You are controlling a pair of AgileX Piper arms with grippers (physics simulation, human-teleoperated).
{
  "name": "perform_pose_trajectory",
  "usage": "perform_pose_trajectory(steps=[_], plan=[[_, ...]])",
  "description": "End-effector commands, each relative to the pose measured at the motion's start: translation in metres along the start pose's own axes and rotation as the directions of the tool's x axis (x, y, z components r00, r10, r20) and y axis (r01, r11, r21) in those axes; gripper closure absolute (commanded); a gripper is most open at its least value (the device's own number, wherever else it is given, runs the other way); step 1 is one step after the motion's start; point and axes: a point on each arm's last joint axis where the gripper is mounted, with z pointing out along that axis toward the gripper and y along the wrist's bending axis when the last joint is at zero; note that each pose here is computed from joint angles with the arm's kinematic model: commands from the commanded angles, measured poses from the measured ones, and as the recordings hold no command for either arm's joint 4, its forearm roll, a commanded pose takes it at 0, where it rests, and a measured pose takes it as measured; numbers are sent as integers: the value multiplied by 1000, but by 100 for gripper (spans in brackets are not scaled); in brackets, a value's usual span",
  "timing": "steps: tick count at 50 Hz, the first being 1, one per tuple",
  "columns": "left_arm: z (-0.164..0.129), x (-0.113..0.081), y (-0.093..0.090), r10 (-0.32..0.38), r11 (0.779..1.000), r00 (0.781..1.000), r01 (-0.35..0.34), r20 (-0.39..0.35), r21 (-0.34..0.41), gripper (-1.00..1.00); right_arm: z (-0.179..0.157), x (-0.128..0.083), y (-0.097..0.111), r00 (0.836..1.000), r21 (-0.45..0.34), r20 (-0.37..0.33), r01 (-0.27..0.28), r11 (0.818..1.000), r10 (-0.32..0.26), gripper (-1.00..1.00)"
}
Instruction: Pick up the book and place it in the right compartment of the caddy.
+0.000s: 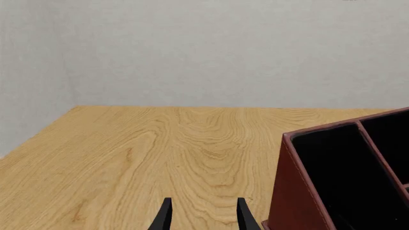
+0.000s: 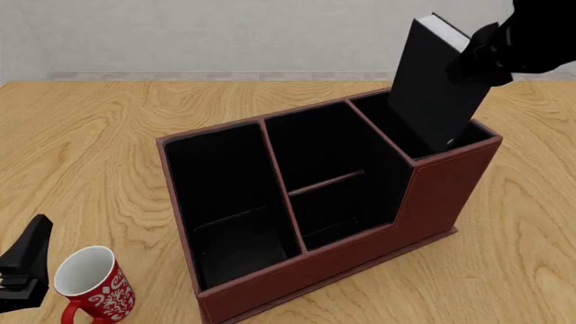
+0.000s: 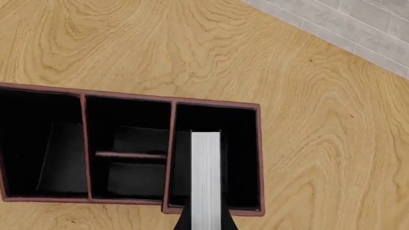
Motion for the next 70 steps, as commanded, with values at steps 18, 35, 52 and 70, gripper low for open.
perform_pose_trajectory(steps=[18,35,52,70], plan=[[0,1,0,0,1000,1000,0,0,0,-100,2,-5,1,1000,-7,-4,-7,1000,7,100],[0,1,0,0,1000,1000,0,0,0,-100,21,-9,-1,999,-7,-30,-15,1000,14,100],[0,0,0,1,1000,1000,-1,1,0,-100,28,-4,1,999,-10,-37,-27,1000,27,100],[0,0,0,1,1000,1000,-1,2,0,-100,27,-3,-1,999,-5,-33,-33,999,33,-100]])
